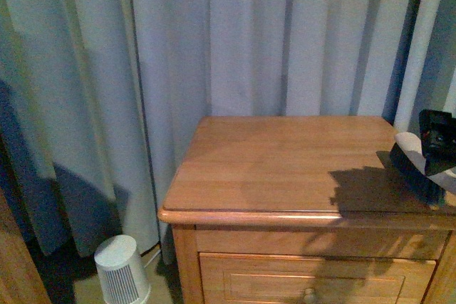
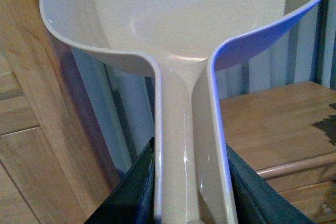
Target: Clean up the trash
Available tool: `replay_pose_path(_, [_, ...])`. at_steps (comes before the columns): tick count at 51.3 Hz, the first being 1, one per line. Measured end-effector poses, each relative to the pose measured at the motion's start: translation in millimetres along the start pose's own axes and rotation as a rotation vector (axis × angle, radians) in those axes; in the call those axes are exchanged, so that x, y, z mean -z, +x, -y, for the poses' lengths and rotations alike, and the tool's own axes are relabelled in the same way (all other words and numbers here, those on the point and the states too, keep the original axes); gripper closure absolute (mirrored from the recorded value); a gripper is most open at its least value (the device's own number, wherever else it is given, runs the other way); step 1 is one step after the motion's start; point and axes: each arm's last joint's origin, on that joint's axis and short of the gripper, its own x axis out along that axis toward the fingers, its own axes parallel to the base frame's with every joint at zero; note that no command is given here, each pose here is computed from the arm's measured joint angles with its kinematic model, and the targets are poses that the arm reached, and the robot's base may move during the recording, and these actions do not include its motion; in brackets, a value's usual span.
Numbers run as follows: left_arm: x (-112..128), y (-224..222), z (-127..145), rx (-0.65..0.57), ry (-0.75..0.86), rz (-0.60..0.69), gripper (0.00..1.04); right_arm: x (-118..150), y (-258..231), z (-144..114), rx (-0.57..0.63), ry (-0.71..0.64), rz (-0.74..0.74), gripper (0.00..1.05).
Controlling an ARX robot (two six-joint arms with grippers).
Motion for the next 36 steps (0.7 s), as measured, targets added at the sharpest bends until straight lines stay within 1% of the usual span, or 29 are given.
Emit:
replay_pose_path(15, [0,0,0,0.000,0.000,0.000,0.76,14,29,2,0.017,0.028,-0.062,0.07])
replay_pose_path(36, [0,0,0,0.000,0.000,0.000,0.76,13,37,8,0.048,0.038,-0.048,0.07])
